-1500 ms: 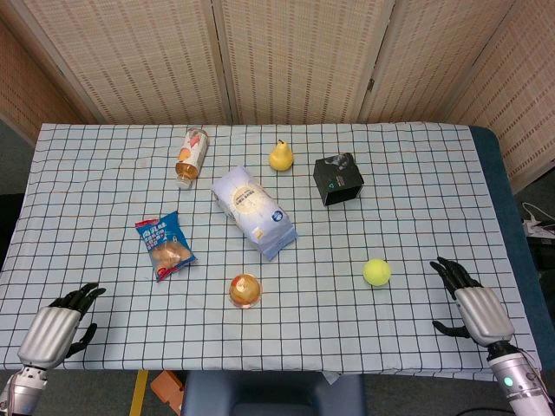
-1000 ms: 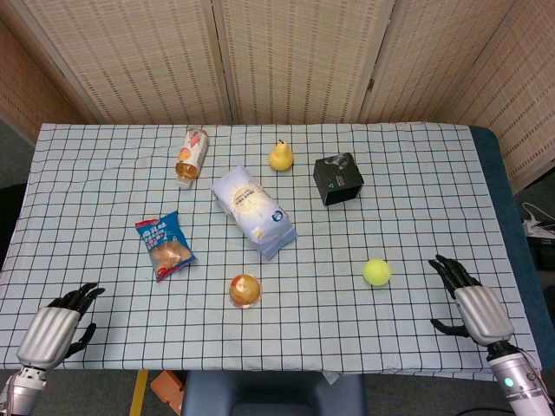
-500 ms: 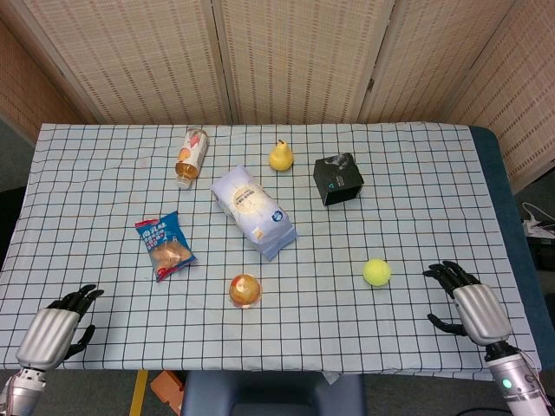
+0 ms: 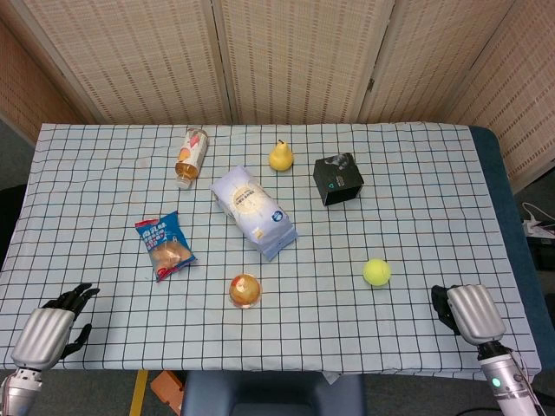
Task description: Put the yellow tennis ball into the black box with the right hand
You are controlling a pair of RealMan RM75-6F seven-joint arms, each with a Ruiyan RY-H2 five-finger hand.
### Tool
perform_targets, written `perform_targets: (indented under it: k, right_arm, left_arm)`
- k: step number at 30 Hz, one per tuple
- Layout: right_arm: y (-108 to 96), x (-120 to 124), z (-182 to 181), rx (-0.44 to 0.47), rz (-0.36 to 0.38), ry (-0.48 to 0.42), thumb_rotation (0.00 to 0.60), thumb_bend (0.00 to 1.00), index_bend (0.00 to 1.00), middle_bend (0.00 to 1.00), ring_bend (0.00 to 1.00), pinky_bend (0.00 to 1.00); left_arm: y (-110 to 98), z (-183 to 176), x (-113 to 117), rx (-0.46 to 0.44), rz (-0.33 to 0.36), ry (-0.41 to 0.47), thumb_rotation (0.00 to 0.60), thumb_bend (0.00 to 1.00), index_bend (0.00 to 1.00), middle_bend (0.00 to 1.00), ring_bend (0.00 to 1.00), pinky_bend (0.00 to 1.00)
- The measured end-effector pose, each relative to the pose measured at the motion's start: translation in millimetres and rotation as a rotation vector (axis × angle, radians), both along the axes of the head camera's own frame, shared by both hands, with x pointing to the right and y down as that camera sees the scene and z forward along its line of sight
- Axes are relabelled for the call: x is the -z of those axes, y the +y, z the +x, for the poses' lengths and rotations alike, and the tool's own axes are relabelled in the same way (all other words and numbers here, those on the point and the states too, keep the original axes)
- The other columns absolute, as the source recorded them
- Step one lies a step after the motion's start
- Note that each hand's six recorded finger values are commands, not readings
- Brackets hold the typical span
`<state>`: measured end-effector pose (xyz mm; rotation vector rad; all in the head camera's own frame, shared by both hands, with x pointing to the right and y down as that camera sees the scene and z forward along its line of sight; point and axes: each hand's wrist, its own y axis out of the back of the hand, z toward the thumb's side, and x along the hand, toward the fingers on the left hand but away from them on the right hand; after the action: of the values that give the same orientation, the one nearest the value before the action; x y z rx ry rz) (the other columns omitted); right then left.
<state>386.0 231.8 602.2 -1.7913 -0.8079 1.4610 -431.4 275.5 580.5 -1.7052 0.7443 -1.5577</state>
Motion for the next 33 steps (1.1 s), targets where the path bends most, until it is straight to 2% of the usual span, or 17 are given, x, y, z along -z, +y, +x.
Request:
perform_targets:
  k: [7, 13, 20, 33]
  right_arm:
    - [4, -23, -10, 0.021, -0.196, 0.052, 0.6, 0.88, 1.0, 0.92, 0.77, 1.0]
    - [8, -38, -25, 0.055, -0.292, 0.069, 0.6, 0.88, 1.0, 0.92, 0.77, 1.0]
    - [9, -54, -43, 0.088, -0.324, 0.038, 0.6, 0.88, 1.0, 0.92, 0.77, 1.0]
    - [3, -90, -60, 0.089, -0.316, 0.01, 0.6, 0.88, 1.0, 0.92, 0.77, 1.0]
  left_arm:
    - [1, 1, -2, -0.007, -0.012, -0.003, 0.6, 0.42, 0.2, 0.15, 0.23, 0.42]
    - [1, 0, -1, 0.0, -0.014, -0.001, 0.6, 0.42, 0.2, 0.15, 0.23, 0.42]
    - [1, 0, 0, 0.001, -0.013, 0.005, 0.6, 0.42, 0.2, 0.16, 0.23, 0.42]
    - [1, 1, 1, 0.002, -0.014, 0.01, 0.6, 0.43, 0.2, 0.17, 0.23, 0.42]
